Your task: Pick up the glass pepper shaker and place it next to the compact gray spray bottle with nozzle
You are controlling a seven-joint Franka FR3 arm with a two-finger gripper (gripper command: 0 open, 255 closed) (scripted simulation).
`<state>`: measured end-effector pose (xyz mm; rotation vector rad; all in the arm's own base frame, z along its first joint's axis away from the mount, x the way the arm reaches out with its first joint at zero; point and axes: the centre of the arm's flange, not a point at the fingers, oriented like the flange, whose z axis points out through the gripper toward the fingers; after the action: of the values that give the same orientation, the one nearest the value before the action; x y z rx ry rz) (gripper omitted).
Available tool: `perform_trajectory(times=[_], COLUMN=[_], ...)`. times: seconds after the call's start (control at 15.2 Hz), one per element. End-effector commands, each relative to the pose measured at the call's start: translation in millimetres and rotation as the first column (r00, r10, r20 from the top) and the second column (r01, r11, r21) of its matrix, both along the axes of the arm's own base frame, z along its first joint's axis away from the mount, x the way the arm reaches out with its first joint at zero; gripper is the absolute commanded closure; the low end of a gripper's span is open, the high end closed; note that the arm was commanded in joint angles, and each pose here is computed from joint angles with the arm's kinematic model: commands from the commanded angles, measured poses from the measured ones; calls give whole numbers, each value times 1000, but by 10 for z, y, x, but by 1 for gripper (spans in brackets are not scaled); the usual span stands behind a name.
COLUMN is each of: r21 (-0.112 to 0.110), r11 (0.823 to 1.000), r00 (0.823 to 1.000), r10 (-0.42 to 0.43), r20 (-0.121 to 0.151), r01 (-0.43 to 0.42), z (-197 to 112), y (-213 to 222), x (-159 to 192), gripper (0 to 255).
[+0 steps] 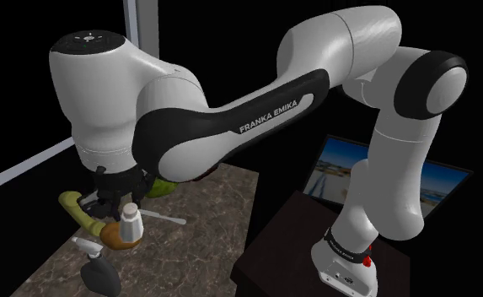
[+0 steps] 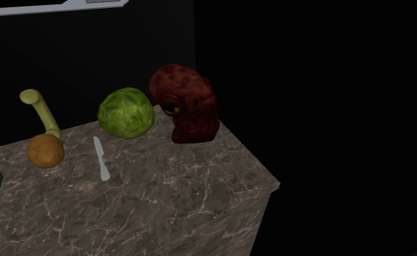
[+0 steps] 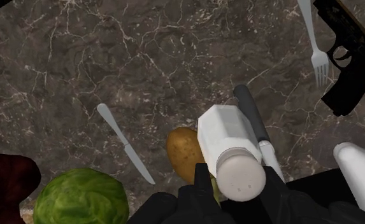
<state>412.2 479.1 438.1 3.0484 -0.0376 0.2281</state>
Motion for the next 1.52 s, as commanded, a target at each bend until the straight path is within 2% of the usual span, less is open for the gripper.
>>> perform_trajectory(times=[0.0, 1.45], r21=[1, 1], r11=[1000, 1000], r00=[1000, 1000], r10=[0, 0], r20=[0, 0], r01=[0, 0], z=[-100, -1261], y=[3, 3], x=[-5, -5], gripper=[255, 255])
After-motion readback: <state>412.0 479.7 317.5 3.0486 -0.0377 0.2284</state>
